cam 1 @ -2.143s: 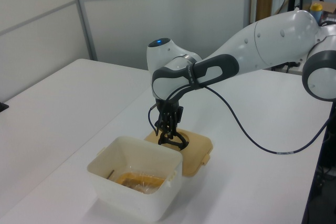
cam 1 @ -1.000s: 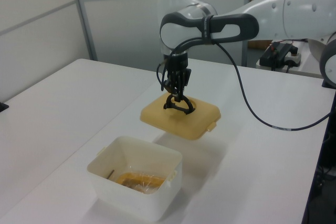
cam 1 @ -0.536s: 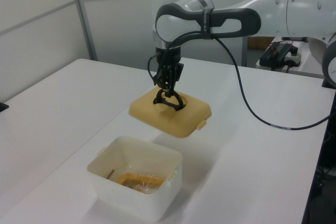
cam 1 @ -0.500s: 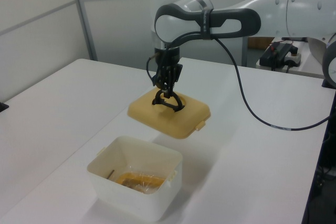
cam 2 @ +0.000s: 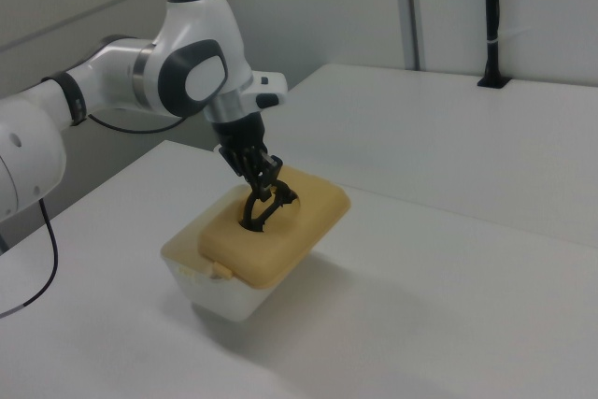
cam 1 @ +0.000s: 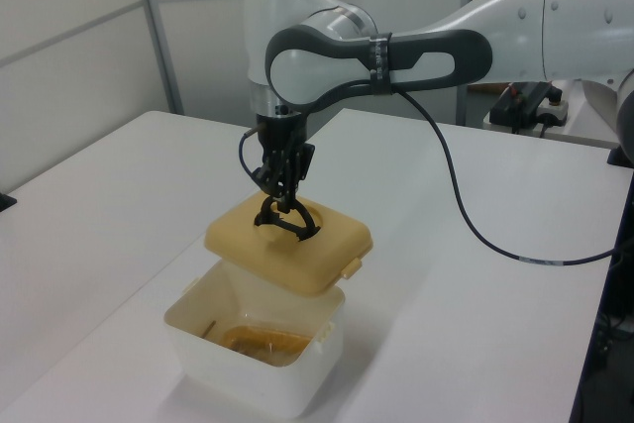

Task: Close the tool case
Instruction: 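Carry the lid over the white box and lower it onto the rim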

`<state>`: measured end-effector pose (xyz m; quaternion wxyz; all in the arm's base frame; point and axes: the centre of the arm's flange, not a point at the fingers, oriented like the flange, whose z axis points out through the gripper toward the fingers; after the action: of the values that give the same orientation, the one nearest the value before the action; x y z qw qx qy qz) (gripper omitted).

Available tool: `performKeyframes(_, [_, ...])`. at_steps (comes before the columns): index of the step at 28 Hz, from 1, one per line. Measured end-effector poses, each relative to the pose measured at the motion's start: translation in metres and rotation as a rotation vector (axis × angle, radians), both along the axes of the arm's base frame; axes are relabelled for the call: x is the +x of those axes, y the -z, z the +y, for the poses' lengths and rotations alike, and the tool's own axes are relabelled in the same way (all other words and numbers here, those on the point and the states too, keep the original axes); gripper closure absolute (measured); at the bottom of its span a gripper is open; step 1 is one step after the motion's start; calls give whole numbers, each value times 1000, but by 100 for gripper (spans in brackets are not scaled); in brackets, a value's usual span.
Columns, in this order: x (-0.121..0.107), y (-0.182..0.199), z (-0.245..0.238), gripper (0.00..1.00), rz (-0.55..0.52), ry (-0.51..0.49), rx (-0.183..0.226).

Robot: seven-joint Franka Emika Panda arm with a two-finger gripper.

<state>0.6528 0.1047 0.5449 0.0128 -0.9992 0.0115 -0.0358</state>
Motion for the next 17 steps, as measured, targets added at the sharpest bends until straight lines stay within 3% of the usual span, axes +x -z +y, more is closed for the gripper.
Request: performKeyframes(17, [-18,-3,81,89,-7,-44,-40])
